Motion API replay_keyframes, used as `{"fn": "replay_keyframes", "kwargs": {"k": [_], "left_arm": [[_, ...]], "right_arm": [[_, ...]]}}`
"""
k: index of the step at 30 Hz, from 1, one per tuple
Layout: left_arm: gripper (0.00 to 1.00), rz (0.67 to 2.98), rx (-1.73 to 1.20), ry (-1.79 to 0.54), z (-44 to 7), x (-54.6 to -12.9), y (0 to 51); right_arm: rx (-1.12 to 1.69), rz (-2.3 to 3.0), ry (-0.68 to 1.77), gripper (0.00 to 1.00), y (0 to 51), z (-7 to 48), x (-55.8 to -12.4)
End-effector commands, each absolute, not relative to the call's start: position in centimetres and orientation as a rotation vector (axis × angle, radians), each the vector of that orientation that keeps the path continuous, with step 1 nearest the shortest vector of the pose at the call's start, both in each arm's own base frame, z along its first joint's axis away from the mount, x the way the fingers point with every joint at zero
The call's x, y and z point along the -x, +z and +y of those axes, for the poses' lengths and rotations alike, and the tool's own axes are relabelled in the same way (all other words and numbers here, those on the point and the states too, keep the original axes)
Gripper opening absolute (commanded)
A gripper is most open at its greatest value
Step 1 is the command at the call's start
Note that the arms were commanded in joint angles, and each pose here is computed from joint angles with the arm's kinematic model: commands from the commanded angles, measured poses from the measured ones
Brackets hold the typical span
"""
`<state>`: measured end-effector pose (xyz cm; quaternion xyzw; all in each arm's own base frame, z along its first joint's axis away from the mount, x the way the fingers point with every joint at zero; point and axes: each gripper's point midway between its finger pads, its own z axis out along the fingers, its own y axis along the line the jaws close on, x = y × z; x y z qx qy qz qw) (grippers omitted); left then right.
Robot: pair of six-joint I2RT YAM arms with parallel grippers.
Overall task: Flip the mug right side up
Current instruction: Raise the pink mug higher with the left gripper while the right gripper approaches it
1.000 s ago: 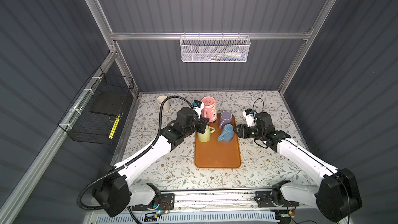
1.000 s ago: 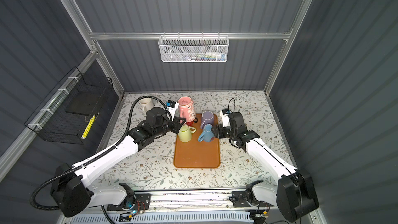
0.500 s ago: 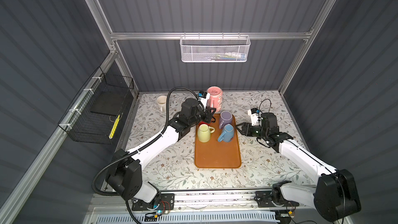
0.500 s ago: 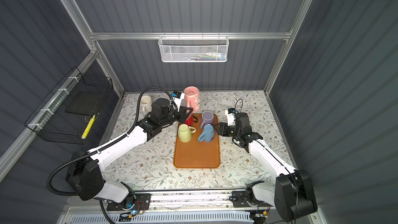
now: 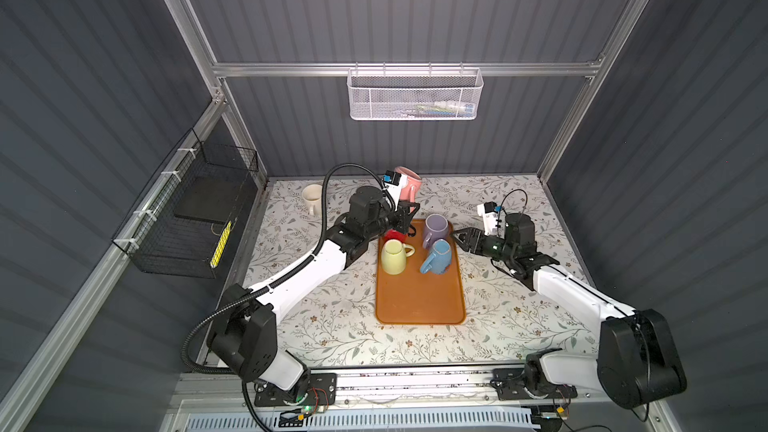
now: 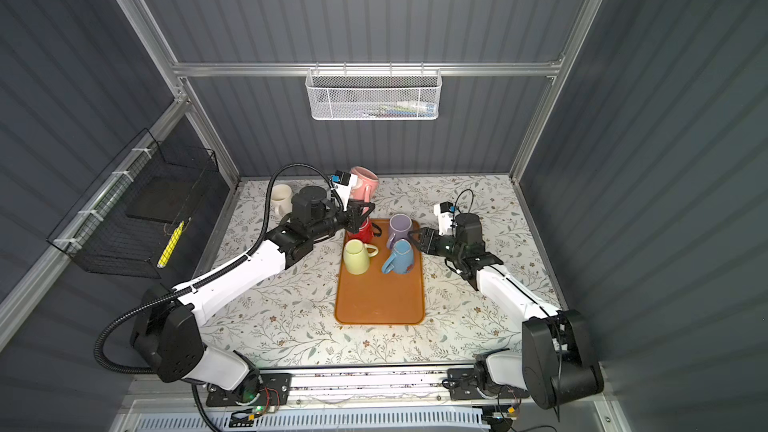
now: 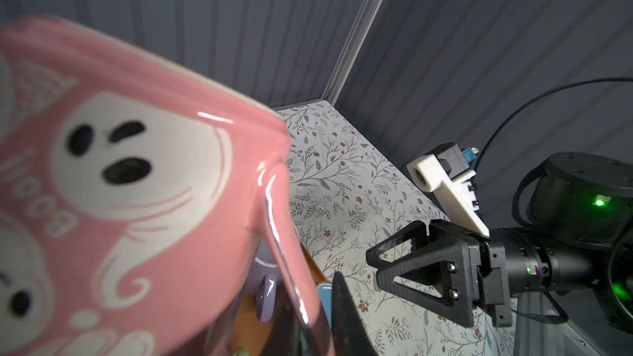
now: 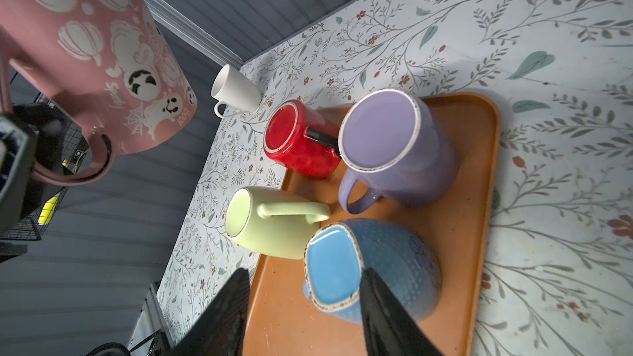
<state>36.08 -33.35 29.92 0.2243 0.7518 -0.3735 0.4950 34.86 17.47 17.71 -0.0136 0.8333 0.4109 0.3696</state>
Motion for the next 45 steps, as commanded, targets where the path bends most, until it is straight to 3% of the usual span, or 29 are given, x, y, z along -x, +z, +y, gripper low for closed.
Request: {"fn": "replay_keyframes", "kwargs": {"k": [1,9,19,30,45], "left_arm": [[0.0,1.569,-0.559,-0.959,-34.0,-36.3,37.1],[0.0,1.492,-0.547,-1.08,-35.1,-36.5,38.2],[0.0,1.433,-0.605,-1.186,-36.6,-36.0,39.0],[0.0,1.276,-0.646,-1.325,-36.8,-34.6,42.6],[0.0,1.19,-0.644,-1.423,-37.2,-34.3,44.9]], "right_arm": [[0.038,2.12,1.082,0.54,17.9,17.6,-34.6],[0.025,2.019,1.253,0.54,20.2,18.7,-33.8],[-0.037,2.007,1.259,0.54,20.7,18.3,-34.0],[-0.171,1.592,1.796,0.53,25.1,20.1,-36.8],[-0.15,1.498,1.809,0.54,28.3,21.2,-39.9]]}}
